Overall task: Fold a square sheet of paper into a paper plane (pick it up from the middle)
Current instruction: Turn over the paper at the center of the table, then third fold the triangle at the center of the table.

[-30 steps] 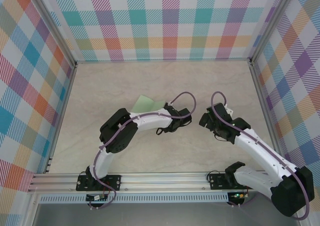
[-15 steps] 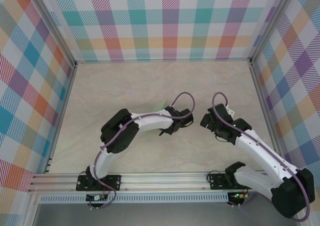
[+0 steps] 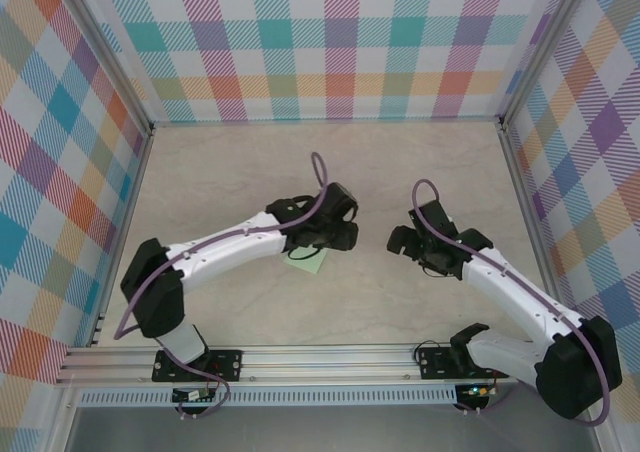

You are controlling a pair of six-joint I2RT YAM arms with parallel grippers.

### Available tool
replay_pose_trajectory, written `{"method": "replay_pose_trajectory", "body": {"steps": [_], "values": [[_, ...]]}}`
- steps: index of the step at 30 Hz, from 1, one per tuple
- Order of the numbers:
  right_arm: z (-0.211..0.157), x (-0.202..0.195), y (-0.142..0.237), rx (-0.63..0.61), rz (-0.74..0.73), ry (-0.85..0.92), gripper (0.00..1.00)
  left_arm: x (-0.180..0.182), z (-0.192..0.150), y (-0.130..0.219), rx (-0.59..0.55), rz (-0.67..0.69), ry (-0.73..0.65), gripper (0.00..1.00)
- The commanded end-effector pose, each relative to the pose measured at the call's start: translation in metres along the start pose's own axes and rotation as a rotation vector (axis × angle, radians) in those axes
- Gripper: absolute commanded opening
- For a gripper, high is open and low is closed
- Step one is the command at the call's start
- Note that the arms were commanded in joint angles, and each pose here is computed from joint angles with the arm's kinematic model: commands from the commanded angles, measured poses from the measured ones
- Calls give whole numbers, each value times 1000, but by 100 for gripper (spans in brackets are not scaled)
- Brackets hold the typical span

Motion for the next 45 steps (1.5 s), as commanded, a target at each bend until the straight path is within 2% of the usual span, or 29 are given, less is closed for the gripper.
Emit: {"method": "replay_pose_trajectory", "body": {"steps": [1, 5, 8, 13, 21, 33, 35, 38, 41, 45], "values": [[6, 46, 3, 56, 218, 63, 94, 44, -10, -15, 33, -3, 177, 42], [-1, 81, -10, 155, 357, 76, 80, 85, -27, -30, 60, -10, 317, 29], [-7, 103, -22, 202, 389, 94, 73, 115, -42, -42, 91, 45, 403, 23], [-18, 134, -39, 235, 377, 143, 70, 147, -66, -61, 145, 96, 510, 22], [-28, 151, -58, 283, 361, 162, 69, 145, -81, -79, 223, 51, 517, 26], [-30, 148, -60, 290, 343, 164, 68, 105, -89, -73, 286, -238, 537, 22], [-31, 147, -60, 290, 338, 161, 68, 106, -92, -72, 290, -230, 539, 21], [-30, 148, -60, 291, 344, 161, 68, 115, -94, -64, 287, -148, 524, 21], [-30, 150, -58, 289, 358, 154, 67, 121, -86, -52, 232, -92, 505, 21], [-31, 160, -57, 304, 420, 141, 66, 116, -72, -44, 164, -137, 495, 22]]}}
Point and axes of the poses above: each hand's point on the last joint's axis, 136 mm out from that joint toward the fingers, its own y axis back along the fingers, its own x axis along the line the jaws close on, z = x × y, the point moved 4 cm from there along y, back along the fingers, and after that the axes turned 8 degrees about -y, right-handed, at the moved point
